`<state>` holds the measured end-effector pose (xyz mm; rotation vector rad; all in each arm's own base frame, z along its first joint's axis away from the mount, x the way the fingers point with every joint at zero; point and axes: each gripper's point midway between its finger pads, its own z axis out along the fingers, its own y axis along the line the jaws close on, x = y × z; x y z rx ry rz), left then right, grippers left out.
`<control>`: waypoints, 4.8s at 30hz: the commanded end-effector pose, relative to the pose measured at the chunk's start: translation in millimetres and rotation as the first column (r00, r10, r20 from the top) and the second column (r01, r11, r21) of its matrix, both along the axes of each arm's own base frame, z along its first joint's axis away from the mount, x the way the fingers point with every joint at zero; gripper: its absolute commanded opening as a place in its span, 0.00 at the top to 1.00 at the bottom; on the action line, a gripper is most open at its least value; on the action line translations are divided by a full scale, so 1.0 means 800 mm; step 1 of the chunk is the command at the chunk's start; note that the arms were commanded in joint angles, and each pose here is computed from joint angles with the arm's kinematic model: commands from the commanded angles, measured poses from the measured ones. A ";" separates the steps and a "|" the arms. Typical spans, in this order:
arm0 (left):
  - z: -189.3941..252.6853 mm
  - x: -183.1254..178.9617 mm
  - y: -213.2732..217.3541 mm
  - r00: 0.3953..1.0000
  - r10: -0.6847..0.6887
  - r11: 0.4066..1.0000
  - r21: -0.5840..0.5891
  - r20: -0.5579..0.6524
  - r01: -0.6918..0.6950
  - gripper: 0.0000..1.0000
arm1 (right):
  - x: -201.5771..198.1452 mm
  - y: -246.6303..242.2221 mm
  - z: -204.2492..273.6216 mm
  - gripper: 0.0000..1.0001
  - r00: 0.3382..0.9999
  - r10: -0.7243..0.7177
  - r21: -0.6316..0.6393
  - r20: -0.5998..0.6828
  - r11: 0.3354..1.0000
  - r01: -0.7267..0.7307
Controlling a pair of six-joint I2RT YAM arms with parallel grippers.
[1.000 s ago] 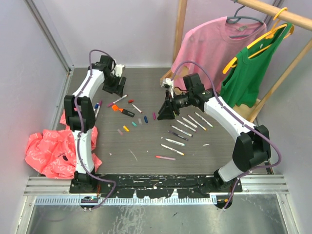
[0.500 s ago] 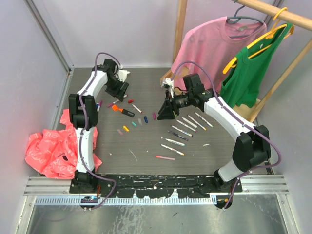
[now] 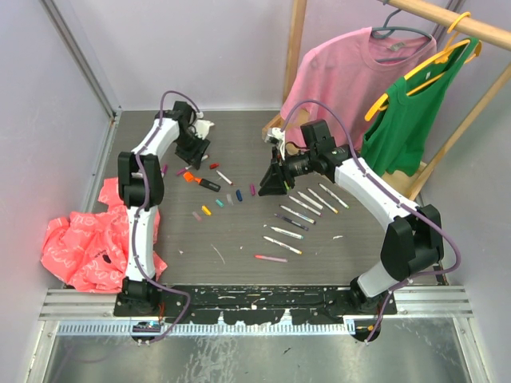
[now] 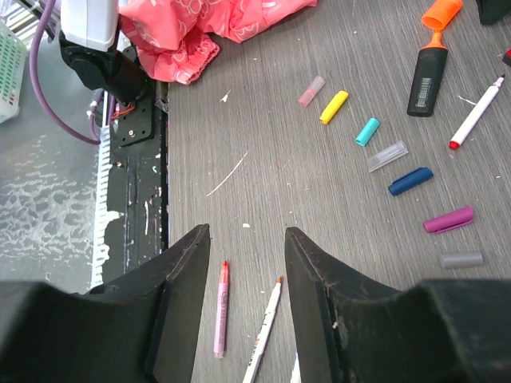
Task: Open the pen caps
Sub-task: Pick up the pen from the center of the board, then open the pen cap from the pen.
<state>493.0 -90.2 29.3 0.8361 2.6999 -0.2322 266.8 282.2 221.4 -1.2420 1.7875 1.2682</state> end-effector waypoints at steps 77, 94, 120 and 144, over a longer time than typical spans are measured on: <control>0.140 -0.410 -0.304 0.899 -0.293 0.659 -0.750 -0.325 -0.057 1.00 | -0.079 -0.044 -0.103 0.30 0.223 0.542 -0.463 0.810 0.826 -0.322; 0.146 -0.428 -0.323 0.874 -0.363 0.656 -0.755 -0.323 -0.007 1.00 | -0.103 -0.027 -0.131 0.75 0.152 0.613 -0.539 0.775 0.768 -0.346; 0.307 -0.392 -0.254 0.919 0.152 0.290 -0.906 0.363 0.310 0.01 | -0.129 -0.031 -0.078 0.99 0.441 0.499 -0.365 0.746 0.860 -0.356; 0.326 -0.357 -0.197 0.829 0.559 -0.023 -1.000 -0.009 0.004 0.06 | -0.058 -0.006 -0.038 0.99 0.939 0.035 -0.123 0.341 0.992 0.008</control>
